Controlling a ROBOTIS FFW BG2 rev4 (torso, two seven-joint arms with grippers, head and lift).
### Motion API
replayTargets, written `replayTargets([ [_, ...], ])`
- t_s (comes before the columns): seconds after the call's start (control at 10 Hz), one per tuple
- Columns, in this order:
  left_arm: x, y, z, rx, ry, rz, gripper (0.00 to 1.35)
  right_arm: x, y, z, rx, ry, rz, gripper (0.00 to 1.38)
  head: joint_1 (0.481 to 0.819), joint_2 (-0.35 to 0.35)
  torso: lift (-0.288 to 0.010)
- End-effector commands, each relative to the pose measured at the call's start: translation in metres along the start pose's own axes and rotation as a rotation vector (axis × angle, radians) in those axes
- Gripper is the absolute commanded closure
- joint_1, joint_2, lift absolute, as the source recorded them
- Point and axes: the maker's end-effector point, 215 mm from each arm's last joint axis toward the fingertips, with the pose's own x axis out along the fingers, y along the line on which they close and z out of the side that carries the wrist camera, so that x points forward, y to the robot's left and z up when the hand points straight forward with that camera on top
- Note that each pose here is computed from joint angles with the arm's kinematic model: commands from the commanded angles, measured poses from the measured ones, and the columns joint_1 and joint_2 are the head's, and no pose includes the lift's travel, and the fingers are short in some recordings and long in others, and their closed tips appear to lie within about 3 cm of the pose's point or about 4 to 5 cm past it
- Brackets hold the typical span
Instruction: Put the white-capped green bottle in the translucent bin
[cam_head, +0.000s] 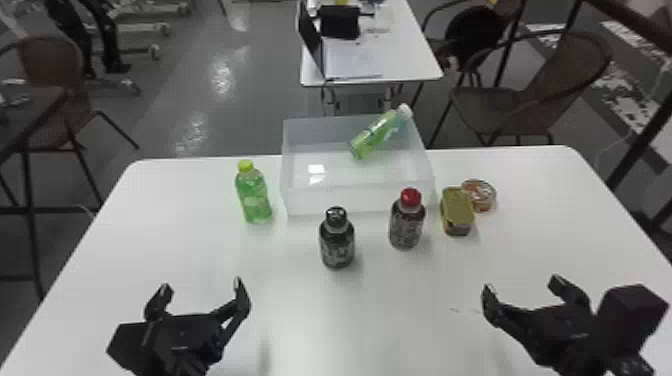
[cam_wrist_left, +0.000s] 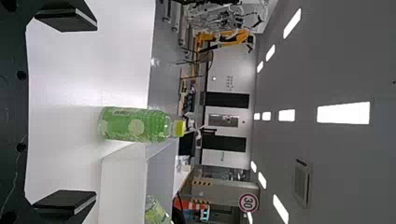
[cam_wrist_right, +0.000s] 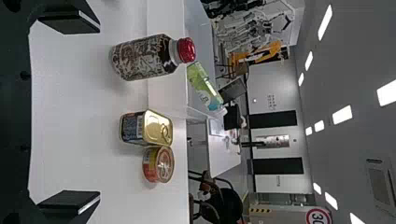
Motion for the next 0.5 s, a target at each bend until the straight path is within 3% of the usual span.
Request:
replayTargets([
  [0.0,-0.0014,0.0056,0.0029,0.0,-0.01,0.012,0.03,-0.0029,-0.0031,-0.0006,0.0,0.003,-0.007,0.05,0.695,0.068,-0.092],
  [0.4,-0.0011,0.0036,0.0028,-0.013,-0.011,0.011,0.05,-0.0001,-0.0046,0.0009,0.003,-0.001,-0.013,0.05,0.695,0.071,-0.092],
])
